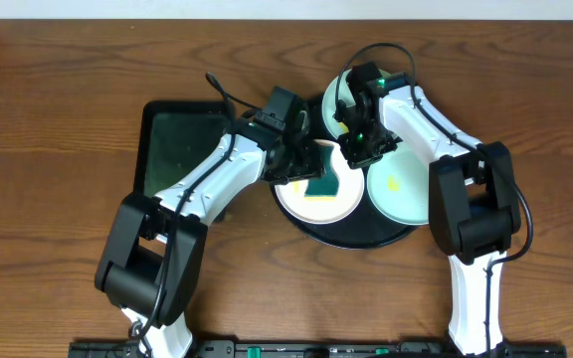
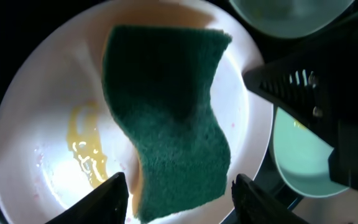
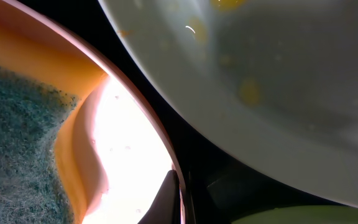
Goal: Clean dirty plates on tray and stack at the side
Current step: 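Move the left gripper back and regrasp the sponge on the plate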
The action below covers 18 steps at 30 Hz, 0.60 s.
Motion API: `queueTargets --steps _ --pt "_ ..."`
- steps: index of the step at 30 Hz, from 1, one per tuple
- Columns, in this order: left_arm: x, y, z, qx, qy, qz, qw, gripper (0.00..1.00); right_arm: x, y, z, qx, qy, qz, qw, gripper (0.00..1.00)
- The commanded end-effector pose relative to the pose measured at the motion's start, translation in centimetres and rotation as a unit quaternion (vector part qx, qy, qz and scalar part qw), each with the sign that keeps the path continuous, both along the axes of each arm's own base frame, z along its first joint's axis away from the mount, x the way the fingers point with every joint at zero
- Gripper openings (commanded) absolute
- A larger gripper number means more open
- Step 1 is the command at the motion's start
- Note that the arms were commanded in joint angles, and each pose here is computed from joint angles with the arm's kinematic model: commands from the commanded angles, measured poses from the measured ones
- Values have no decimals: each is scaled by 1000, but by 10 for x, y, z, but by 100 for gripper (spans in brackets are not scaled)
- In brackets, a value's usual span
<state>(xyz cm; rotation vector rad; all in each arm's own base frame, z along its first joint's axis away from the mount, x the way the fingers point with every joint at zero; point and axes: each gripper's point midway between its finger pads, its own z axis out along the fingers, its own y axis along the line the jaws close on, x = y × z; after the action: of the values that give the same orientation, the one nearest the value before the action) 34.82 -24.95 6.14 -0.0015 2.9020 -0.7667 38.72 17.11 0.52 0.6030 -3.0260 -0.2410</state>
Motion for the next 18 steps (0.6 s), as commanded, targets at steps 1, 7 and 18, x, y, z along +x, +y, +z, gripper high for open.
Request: queueTargets --steps 1,7,18 --pt "3 1 -12 5 10 18 1000 56 -7 8 -8 12 13 2 1000 1" --pt "7 -1 -37 7 32 42 999 55 -7 8 -8 12 13 2 1000 1" --pt "7 -1 -52 11 51 56 997 44 -7 8 -8 12 13 2 1000 1"
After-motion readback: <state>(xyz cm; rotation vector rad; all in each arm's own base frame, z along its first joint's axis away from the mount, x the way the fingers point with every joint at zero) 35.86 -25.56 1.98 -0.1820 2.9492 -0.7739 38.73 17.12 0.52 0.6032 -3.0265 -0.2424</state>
